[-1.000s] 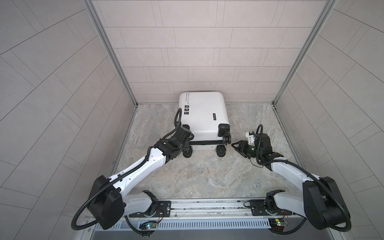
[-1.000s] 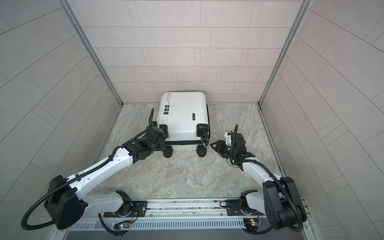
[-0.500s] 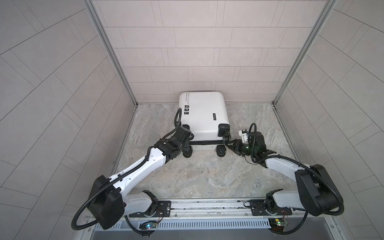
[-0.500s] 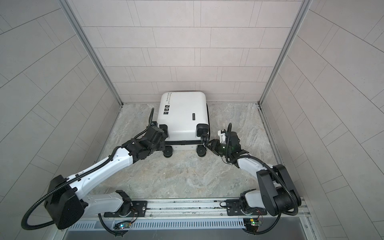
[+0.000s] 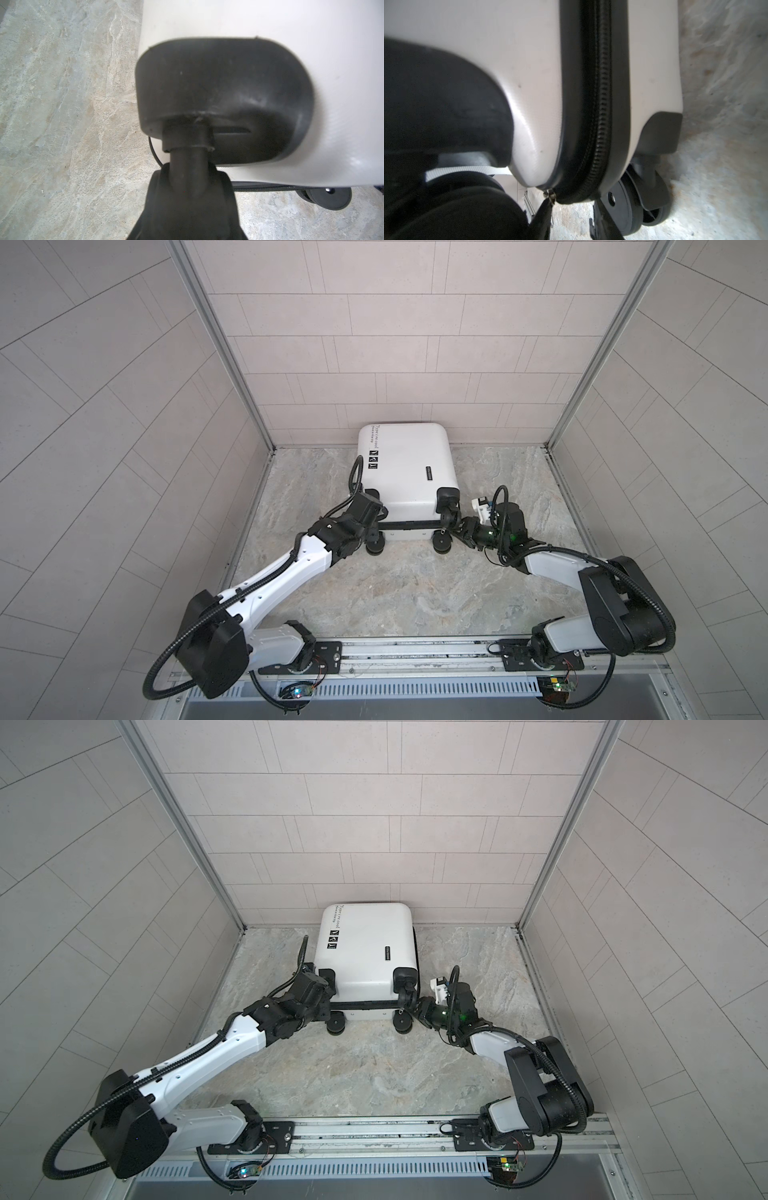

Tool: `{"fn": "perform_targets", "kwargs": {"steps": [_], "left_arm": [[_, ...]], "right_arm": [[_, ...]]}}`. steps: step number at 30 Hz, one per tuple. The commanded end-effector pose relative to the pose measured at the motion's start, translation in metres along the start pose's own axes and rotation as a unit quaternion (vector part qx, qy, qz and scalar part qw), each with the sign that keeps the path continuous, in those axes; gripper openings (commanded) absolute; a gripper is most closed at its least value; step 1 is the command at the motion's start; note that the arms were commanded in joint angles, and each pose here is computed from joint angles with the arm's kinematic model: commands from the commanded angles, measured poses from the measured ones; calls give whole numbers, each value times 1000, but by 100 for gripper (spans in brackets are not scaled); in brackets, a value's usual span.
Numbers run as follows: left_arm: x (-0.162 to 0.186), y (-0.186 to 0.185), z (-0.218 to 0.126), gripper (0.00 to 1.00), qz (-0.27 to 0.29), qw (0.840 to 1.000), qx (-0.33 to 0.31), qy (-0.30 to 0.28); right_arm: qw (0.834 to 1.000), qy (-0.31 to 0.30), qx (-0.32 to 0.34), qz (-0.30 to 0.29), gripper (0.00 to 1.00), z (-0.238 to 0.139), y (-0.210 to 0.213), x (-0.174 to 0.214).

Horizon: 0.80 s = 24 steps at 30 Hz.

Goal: Pack the luggage
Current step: 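Reach the right gripper toward the zipper pull near the wheels, then grasp the silver zipper pull with the right gripper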

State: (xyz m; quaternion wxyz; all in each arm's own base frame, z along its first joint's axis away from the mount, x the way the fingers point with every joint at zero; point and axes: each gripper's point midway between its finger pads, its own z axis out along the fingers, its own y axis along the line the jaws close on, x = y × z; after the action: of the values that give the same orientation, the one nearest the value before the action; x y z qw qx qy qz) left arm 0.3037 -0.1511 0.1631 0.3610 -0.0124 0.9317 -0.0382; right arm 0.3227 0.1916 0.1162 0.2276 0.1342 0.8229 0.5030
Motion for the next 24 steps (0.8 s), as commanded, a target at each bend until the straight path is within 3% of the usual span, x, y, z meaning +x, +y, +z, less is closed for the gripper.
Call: {"fn": "perform_targets", "kwargs": {"steps": [1, 24], "left_arm": [[-9, -3, -7, 0, 10, 1000, 6, -7], [-8, -4, -9, 0, 6, 1000, 12, -4]], "right_arm": [[1000, -12, -18, -10, 36, -2, 10, -3], [999, -14, -38, 6, 41, 0, 15, 8]]}}
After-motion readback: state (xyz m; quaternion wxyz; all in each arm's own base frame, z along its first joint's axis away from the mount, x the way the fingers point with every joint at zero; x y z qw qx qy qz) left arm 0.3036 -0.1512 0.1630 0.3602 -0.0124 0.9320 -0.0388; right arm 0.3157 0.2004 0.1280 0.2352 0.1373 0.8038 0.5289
